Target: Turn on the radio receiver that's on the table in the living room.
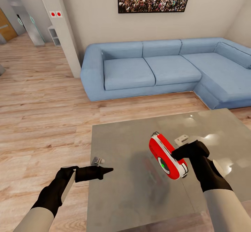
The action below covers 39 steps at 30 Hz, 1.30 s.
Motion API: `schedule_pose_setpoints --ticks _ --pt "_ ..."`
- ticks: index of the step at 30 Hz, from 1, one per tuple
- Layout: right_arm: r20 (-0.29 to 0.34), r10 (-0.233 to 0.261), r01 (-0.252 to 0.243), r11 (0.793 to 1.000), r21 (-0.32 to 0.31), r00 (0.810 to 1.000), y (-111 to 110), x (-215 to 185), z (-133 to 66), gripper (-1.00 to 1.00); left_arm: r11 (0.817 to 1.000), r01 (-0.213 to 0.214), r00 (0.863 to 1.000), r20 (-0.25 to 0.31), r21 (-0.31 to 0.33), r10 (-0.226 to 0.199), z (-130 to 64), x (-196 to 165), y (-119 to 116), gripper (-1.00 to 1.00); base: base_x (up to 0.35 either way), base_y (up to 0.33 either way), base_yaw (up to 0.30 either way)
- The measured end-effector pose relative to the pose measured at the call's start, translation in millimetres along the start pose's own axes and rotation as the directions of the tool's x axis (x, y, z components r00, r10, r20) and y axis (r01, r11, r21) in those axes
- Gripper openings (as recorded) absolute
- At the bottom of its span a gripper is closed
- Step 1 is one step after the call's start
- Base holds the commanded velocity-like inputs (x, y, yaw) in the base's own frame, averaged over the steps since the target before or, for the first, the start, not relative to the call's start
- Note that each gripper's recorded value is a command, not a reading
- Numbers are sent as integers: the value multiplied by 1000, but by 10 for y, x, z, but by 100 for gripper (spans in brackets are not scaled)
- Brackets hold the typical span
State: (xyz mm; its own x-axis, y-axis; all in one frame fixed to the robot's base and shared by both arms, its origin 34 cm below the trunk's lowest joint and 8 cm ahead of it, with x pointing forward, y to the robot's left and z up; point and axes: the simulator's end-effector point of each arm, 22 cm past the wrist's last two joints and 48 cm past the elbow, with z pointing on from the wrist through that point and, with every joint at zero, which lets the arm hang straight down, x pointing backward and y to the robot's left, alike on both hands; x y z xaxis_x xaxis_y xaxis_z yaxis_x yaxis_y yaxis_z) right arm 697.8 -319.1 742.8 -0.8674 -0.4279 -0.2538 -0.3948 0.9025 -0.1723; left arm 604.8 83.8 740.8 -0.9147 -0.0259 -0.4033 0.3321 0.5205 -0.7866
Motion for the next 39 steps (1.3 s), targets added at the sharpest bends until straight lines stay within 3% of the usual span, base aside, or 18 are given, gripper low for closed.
schedule_pose_setpoints --ticks 22,33,39 --pt "11 24 -23 999 -36 1000 71 -9 22 -100 1000 2 1000 0 -1 -2 -3 -1 3 -100 0 0 0" --pt "33 1 1 998 -62 999 170 -28 97 -100 1000 2 1000 0 -1 -2 -2 -1 4 -100 0 0 0" --pt "46 45 -40 995 -94 998 176 18 157 -100 1000 2 1000 1 -1 -2 -2 -2 4 -100 0 0 0"
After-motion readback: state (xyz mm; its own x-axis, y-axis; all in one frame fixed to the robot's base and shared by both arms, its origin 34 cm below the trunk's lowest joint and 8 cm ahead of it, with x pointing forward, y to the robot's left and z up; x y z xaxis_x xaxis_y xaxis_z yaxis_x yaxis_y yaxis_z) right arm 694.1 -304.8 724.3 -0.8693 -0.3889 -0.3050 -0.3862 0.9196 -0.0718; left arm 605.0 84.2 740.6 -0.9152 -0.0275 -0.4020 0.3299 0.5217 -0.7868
